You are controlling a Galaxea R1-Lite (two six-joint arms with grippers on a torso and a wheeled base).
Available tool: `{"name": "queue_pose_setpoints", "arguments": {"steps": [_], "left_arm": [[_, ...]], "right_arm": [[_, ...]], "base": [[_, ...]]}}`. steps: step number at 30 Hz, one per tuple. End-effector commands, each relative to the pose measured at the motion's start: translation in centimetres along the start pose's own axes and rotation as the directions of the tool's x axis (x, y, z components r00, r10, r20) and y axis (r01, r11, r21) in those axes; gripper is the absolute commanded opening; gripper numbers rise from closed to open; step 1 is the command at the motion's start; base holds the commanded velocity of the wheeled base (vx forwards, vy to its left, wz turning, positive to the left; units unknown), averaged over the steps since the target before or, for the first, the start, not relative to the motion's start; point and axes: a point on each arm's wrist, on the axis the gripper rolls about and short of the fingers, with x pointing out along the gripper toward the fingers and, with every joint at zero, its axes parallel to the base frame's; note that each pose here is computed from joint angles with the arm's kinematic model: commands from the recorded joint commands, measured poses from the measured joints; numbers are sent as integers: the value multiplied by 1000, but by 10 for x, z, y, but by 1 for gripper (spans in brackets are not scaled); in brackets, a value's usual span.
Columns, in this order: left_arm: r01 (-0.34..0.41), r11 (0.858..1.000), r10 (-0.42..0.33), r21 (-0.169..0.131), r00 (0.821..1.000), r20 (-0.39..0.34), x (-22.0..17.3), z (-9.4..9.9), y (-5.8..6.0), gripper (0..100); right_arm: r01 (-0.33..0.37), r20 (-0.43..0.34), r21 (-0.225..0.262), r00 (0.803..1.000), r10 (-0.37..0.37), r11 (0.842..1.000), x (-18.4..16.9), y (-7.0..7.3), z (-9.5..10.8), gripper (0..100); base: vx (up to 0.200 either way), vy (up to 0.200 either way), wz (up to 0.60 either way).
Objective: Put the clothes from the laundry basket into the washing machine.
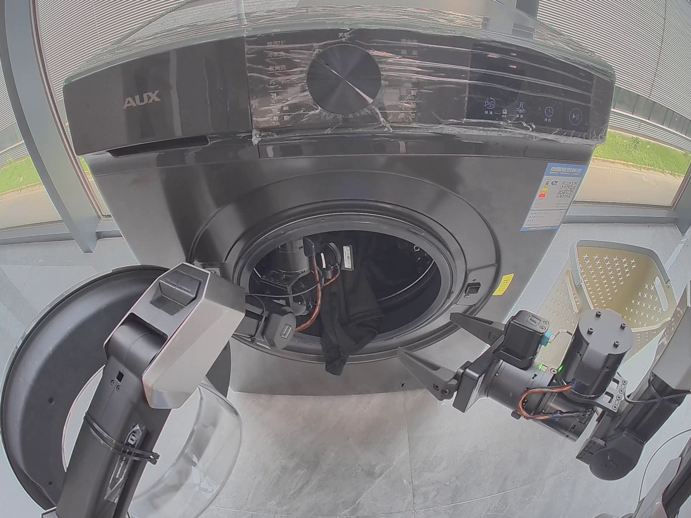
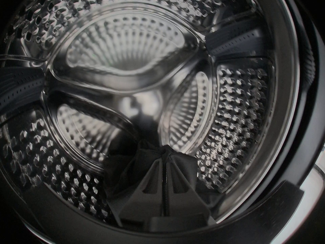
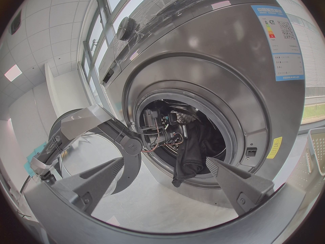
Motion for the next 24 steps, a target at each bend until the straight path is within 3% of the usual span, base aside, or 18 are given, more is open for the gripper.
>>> {"name": "queue_pose_setpoints", "arguments": {"steps": [1, 3, 4, 7, 12, 18, 24], "left_arm": [[-11, 1000, 11, 0, 1000, -1, 2, -7, 4, 0], [-11, 1000, 11, 1, 1000, -5, 2, -7, 4, 0], [-8, 1000, 8, 1, 1000, -7, 2, -7, 3, 100], [-4, 1000, 4, -1, 1000, -21, 0, -11, 1, 100], [26, 1000, -25, 7, 993, -119, -19, -20, -8, 100], [125, 992, -119, 5, 953, -277, -52, -48, -25, 100], [132, 991, -124, 5, 945, -302, -54, -59, -27, 100]], "right_arm": [[-1, -2, 1, 1000, 1, 1000, 0, 0, 0, 100], [1, -3, 1, 1000, -1, 1000, 0, 0, -1, 100], [1, -5, 1, 1000, -1, 1000, 0, 0, -1, 100], [3, -4, 1, 1000, -3, 1000, -1, -1, -1, 100], [3, -6, 1, 1000, -3, 1000, -1, -1, -1, 100], [0, -6, 1, 1000, 0, 1000, -1, 0, -1, 100], [0, -8, 3, 1000, 0, 1000, -1, 0, -1, 100]], "base": [[0, 0, 0], [0, 0, 0], [0, 0, 0], [0, 0, 0], [0, 0, 0], [0, 0, 0], [0, 0, 0]]}}
